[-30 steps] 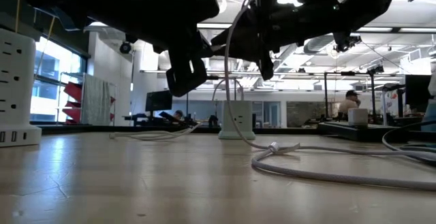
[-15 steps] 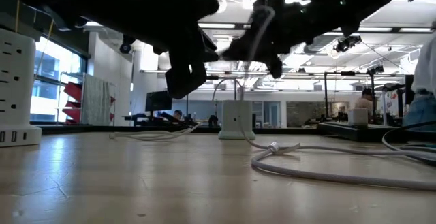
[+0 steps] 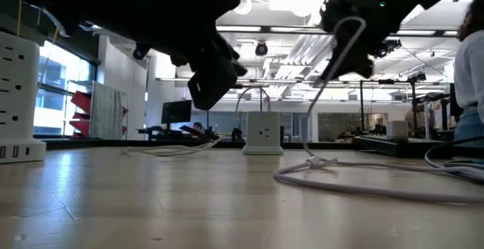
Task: Insert USB
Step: Insert the light grey USB charger into the white charger adapter
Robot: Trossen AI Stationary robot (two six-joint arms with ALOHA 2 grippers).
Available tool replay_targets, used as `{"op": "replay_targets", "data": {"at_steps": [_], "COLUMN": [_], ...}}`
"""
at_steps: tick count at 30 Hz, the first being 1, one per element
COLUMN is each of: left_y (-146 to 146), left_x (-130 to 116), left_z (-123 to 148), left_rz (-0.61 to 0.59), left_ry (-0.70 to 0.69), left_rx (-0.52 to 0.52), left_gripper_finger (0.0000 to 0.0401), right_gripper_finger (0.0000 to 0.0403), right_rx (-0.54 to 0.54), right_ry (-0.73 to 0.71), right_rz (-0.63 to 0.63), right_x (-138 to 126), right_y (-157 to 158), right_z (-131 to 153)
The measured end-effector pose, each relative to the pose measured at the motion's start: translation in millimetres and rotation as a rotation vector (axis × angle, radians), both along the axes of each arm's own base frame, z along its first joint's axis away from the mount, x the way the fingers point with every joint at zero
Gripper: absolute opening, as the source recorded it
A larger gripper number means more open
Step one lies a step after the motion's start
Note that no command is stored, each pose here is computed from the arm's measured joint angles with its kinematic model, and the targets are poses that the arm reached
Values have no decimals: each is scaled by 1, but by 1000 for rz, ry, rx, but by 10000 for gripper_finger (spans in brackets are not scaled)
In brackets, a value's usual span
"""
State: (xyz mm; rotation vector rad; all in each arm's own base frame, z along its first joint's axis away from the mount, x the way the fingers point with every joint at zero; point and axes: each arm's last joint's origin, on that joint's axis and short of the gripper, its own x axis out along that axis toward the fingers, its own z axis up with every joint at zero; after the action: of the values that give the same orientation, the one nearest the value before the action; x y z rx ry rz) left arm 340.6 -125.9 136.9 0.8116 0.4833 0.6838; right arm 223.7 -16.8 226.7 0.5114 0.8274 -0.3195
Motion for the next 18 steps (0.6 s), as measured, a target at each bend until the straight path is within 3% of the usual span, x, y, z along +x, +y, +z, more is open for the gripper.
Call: {"op": "replay_targets", "data": {"at_steps": [9,14,18], "left_y": [0,-5,-12], "left_x": [-14,-18,-21], "left_z": [-26,-31,-31], "left_rz": [-4,-36,-68], "left_ry": [33,40,50], "left_rx": [-227,-323,-337], "left_gripper_finger": [129,129,129], "right_gripper_finger": [1,1,1], "right_rx": [241,330,359], "right_ry": [326,400,401], "right_rz": [-355,-474,-561], "right_x": [-66,-79,-78], "right_y": [-38,-55,-68], "right_z": [0,7,25]}}
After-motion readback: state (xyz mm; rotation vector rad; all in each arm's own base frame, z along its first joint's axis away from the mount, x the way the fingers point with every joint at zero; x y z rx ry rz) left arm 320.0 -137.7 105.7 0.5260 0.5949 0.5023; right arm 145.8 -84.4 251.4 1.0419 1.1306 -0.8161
